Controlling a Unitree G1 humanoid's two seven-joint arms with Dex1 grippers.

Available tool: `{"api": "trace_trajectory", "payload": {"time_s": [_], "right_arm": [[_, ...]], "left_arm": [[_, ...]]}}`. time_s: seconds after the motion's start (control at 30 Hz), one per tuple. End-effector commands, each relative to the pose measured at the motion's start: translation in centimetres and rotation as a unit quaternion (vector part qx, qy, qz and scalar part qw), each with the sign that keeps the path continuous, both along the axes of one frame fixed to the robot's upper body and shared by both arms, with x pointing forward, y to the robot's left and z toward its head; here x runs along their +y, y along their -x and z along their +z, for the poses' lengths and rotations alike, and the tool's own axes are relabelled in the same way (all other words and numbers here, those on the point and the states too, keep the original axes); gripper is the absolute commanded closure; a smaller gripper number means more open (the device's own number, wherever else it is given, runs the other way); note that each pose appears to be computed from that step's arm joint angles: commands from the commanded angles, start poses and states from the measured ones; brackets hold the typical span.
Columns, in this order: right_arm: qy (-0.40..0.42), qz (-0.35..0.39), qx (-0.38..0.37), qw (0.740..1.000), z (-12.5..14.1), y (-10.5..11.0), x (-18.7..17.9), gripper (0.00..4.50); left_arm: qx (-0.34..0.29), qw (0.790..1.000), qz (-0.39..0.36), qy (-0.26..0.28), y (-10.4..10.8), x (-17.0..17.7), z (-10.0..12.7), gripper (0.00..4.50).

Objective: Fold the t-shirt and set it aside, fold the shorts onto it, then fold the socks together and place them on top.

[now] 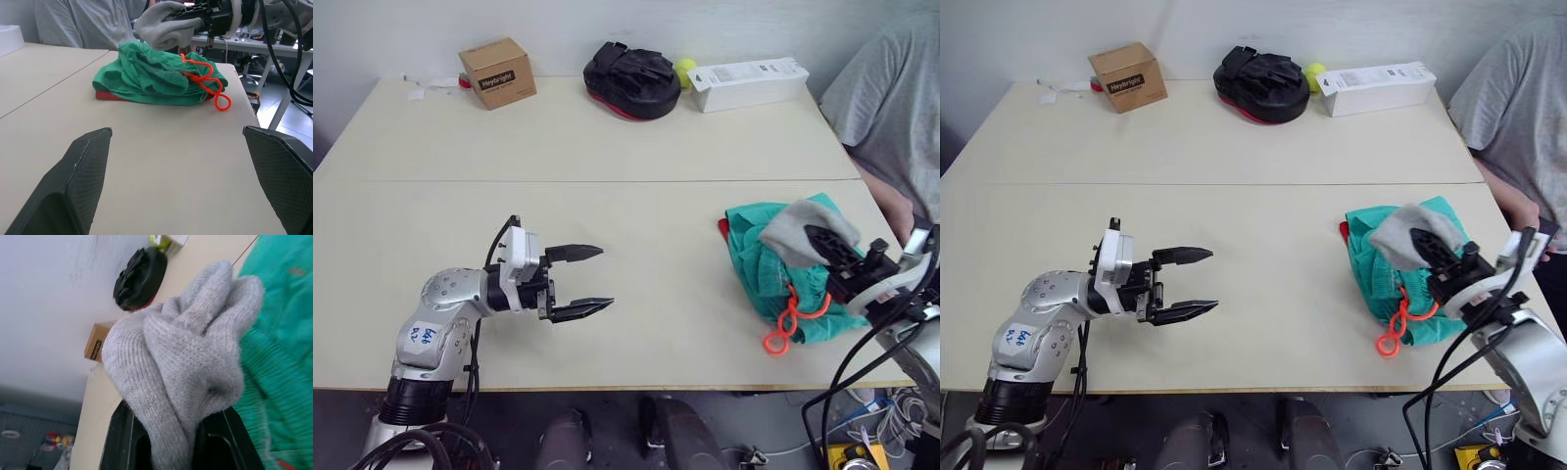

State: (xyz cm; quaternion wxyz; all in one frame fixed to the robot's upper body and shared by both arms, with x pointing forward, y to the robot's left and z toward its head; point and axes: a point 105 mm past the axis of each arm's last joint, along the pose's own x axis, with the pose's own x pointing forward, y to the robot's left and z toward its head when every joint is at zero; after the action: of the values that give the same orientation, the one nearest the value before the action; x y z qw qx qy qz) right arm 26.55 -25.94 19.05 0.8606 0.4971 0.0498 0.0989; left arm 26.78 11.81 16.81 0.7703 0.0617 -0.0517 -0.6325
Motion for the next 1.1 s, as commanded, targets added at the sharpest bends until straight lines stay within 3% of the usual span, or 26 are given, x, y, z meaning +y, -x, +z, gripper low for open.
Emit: {"api": "trace_trajectory", "payload": {"time_s": [0.03,0.17,0.3,0.5,0.7,0.97,1.1], "right_arm": [[-0.002,-0.018,0.040,0.999,-1.4,0.1,-2.9,4.19],[-0.002,-0.037,0.109,0.993,-4.4,-1.0,-4.4,4.19],[0.003,-0.033,0.135,0.990,-5.6,-2.0,-4.3,4.19],[0.038,-0.031,0.140,0.989,-5.0,-0.9,-4.8,2.20],[0.129,0.048,0.132,0.982,-2.2,1.7,-4.0,0.06],[0.196,0.095,0.156,0.963,-0.9,4.6,-5.0,0.03],[0.322,0.144,0.125,0.928,0.6,6.5,-5.1,0.03]], "left_arm": [[-0.008,1.000,-0.019,-0.003,0.1,0.1,0.7,0.00],[-0.007,1.000,-0.020,-0.009,-0.1,0.3,0.8,0.00],[-0.007,1.000,-0.018,-0.013,-0.2,0.4,0.8,0.00],[-0.007,0.999,-0.012,-0.034,-0.7,0.7,-0.3,0.00],[-0.007,0.999,-0.006,-0.035,-1.2,0.7,-0.8,0.00],[0.009,0.999,0.017,-0.034,-1.5,1.1,-1.7,0.00],[0.002,0.998,0.039,-0.045,-1.3,1.8,-2.1,0.00]]}}
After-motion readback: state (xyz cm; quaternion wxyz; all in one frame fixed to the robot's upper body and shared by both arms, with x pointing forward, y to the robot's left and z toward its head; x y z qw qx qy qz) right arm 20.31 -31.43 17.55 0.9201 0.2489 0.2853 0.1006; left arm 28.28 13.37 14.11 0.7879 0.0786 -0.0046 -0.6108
